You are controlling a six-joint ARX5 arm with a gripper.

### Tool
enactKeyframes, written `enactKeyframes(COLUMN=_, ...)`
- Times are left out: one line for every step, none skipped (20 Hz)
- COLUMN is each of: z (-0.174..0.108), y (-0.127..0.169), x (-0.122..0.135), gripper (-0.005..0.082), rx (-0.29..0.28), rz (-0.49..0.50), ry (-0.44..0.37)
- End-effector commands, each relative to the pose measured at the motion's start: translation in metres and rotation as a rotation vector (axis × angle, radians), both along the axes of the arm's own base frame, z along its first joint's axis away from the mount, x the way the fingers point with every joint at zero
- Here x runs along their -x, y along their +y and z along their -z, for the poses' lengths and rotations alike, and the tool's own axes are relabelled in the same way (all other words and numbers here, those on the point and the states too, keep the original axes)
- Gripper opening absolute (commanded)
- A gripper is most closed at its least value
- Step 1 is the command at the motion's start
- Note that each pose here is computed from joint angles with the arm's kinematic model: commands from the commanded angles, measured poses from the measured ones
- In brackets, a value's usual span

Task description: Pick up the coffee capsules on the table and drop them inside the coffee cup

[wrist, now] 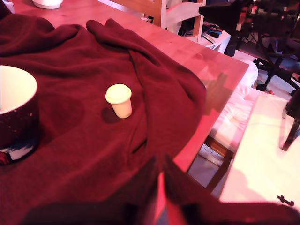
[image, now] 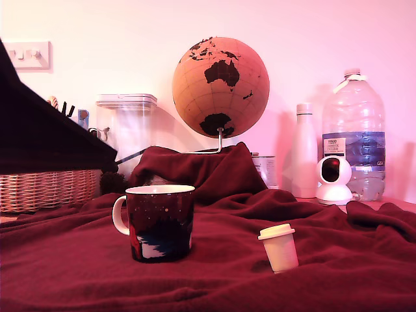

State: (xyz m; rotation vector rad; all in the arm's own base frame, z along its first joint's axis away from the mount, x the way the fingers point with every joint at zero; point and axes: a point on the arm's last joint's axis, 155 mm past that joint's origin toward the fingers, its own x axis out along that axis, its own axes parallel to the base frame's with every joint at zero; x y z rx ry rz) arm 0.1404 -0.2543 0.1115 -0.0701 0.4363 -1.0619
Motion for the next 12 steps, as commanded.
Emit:
enactKeyframes(z=-0.004, y=-0.001, x=-0.002, gripper=0.0501, rx=0.012, rz=-0.003, ry=-0.019)
enactKeyframes(z=-0.006, y=-0.001, x=-0.003, gripper=0.0585, rx=0.018, rz=-0.01, ry=-0.025)
enactKeyframes(z=-0.008, y=-0.001, x=-0.005, gripper=0.0591, rx=0.024, rz=-0.016, ry=-0.032)
enactKeyframes(z=-0.01, y=-0.001, x=-0.006, gripper=0.0591, rx=0.028, rz=-0.022, ry=-0.036)
enactKeyframes(z=-0.01, y=-0.001, x=-0.008, gripper=0.0591, rx=0.028, rz=-0.032, ry=-0.04)
enactKeyframes(z=-0.01, y=-0.002, x=-0.009, gripper=0.0591, rx=0.029, rz=-0.035, ry=-0.039)
enactKeyframes(z=-0.009, y=-0.003, x=-0.01, gripper=0.0591, rx=0.031, rz=-0.037, ry=-0.034)
enactKeyframes(z=-0.007, y=-0.005, x=-0.011, gripper=0.0591, rx=0.028, rz=-0.036, ry=-0.031)
enactKeyframes(z=-0.004, y=-0.006, x=-0.012, gripper=0.0591, rx=0.022, rz=-0.034, ry=-0.028)
enactKeyframes(z=-0.001, y=-0.009, x=-0.012, gripper=0.0591, rx=0.016, rz=-0.03, ry=-0.023)
enactKeyframes(z=-0.002, y=-0.013, x=-0.011, gripper=0.0591, rx=0.027, rz=-0.024, ry=-0.026)
enactKeyframes(z=-0.002, y=-0.016, x=-0.011, gripper=0.0591, rx=0.031, rz=-0.019, ry=-0.028)
